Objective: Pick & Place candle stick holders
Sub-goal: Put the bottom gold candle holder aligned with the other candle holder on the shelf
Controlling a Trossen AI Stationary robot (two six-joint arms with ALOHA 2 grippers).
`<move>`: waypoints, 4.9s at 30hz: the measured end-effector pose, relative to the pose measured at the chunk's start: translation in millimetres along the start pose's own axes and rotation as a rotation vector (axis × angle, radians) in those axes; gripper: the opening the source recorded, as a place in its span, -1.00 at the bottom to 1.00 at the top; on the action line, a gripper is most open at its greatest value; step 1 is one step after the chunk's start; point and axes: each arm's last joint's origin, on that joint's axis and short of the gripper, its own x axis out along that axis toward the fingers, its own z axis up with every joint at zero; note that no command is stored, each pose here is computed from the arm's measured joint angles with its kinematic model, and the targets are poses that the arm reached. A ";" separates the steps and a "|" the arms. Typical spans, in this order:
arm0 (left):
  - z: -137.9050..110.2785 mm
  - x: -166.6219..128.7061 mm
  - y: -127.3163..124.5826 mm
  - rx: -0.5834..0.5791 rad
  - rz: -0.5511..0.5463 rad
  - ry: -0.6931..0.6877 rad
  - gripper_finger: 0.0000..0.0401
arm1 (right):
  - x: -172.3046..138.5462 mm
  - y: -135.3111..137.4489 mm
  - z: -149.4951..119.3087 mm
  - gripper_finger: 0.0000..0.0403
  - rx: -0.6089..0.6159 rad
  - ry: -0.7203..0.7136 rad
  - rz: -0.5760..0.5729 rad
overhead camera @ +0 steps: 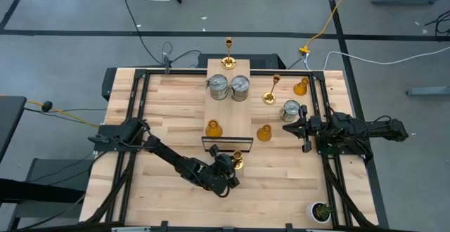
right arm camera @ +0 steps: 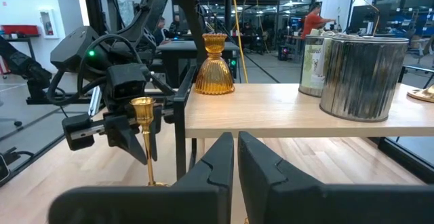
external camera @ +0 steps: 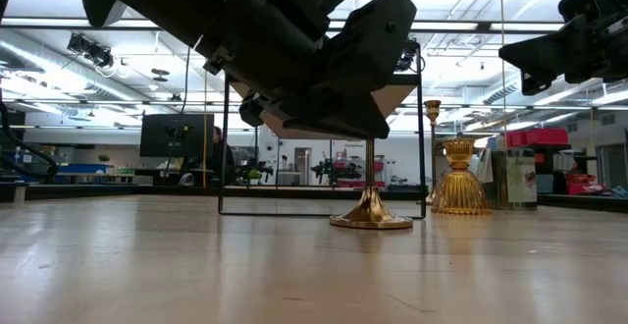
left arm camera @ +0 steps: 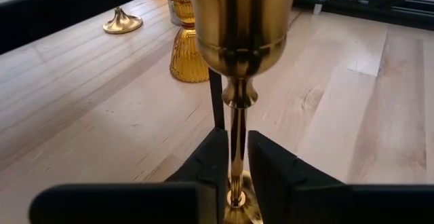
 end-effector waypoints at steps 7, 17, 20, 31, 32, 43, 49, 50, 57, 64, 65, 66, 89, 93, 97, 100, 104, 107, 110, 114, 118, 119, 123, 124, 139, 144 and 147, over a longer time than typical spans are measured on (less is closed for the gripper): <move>-0.3 -1.0 -0.7 0.001 -0.003 0.000 -0.81 | 0.0 0.0 0.1 -0.87 0.000 0.000 0.000; -0.6 -1.7 -1.0 0.007 0.000 -0.002 -0.81 | 0.0 0.0 0.0 -0.87 0.000 0.000 0.000; 0.2 -3.8 -3.4 0.044 -0.005 -0.007 -0.85 | 0.0 0.0 0.0 -0.87 0.000 0.000 0.000; 22.6 -16.1 -26.1 0.122 -0.046 -0.061 -0.88 | 0.0 0.0 0.1 -0.87 0.000 0.000 0.000; 26.5 -18.1 -29.5 0.129 -0.054 -0.069 -0.89 | 0.0 0.0 0.0 -0.87 0.000 0.000 0.000; 90.2 -44.5 -67.2 0.148 -0.153 -0.147 -0.89 | 0.0 0.0 0.0 -0.87 0.000 0.000 0.000; 126.1 -53.2 -75.1 0.141 -0.186 -0.146 -0.89 | 0.0 0.0 0.0 -0.87 0.000 0.000 0.000; 131.0 -53.9 -75.5 0.142 -0.189 -0.148 -0.89 | 0.0 0.0 0.1 -0.87 0.000 0.000 0.000; 160.7 -57.8 -76.4 0.171 -0.186 -0.196 -0.89 | 0.0 0.0 0.1 -0.87 0.000 0.000 0.000; 182.8 -57.4 -71.6 0.194 -0.161 -0.198 -0.89 | 0.0 0.0 0.1 -0.87 0.000 0.000 0.000; 186.0 -57.5 -70.7 0.197 -0.159 -0.195 -0.89 | 0.0 0.0 0.1 -0.87 0.000 0.000 0.000; 189.5 -56.9 -69.6 0.193 -0.156 -0.197 -0.89 | 0.0 0.0 0.0 -0.87 0.000 0.000 0.000; 273.9 -31.5 -25.3 0.350 -0.253 -0.222 -0.89 | 0.0 0.0 0.1 -0.87 0.000 0.000 0.000; 291.3 -26.0 -9.5 0.357 -0.270 -0.210 -0.89 | 0.0 0.0 0.1 -0.87 0.000 0.000 0.000; 305.5 -21.3 4.5 0.354 -0.289 -0.206 -0.89 | 0.0 0.0 0.0 -0.87 0.000 0.000 0.000; 313.2 -18.0 13.8 0.354 -0.301 -0.198 -0.89 | 0.0 0.0 0.0 -0.87 0.000 0.000 0.000; 320.2 -14.9 24.0 0.351 -0.290 -0.192 -0.89 | 0.0 0.0 0.1 -0.87 0.000 0.000 0.000; 321.9 -13.5 31.1 0.361 -0.290 -0.171 -0.89 | 0.0 0.0 0.0 -0.87 0.000 0.000 0.000; 323.6 -13.3 37.0 0.369 -0.292 -0.154 -0.89 | 0.0 0.0 0.1 -0.87 0.000 0.000 -0.001; 326.5 -13.7 43.0 0.371 -0.313 -0.145 -0.89 | 0.0 -0.1 0.1 -0.87 0.000 0.000 -0.003; 330.0 -14.2 50.0 0.373 -0.350 -0.134 -0.89 | 0.0 -0.1 0.0 -0.87 0.000 0.000 -0.003; 332.0 -14.9 52.9 0.370 -0.359 -0.134 -0.89 | 0.0 -0.1 0.1 -0.87 0.000 0.000 -0.003; 342.5 -21.9 68.0 0.359 -0.382 -0.138 -0.89 | 0.0 -0.1 0.2 -0.87 0.000 -0.001 -0.003; 344.3 -23.2 71.6 0.360 -0.389 -0.134 -0.89 | 0.0 -0.1 0.0 -0.87 0.000 0.000 -0.003; 378.3 -56.3 122.6 0.391 -0.417 -0.206 -0.89 | 0.0 0.0 0.1 -0.87 0.000 0.000 0.001; 380.9 -57.4 132.7 0.390 -0.415 -0.195 -0.89 | 0.0 0.0 0.0 -0.87 0.000 0.000 0.001; 382.1 -54.8 136.9 0.380 -0.440 -0.193 -0.89 | 0.0 0.0 0.1 -0.87 0.000 0.000 0.001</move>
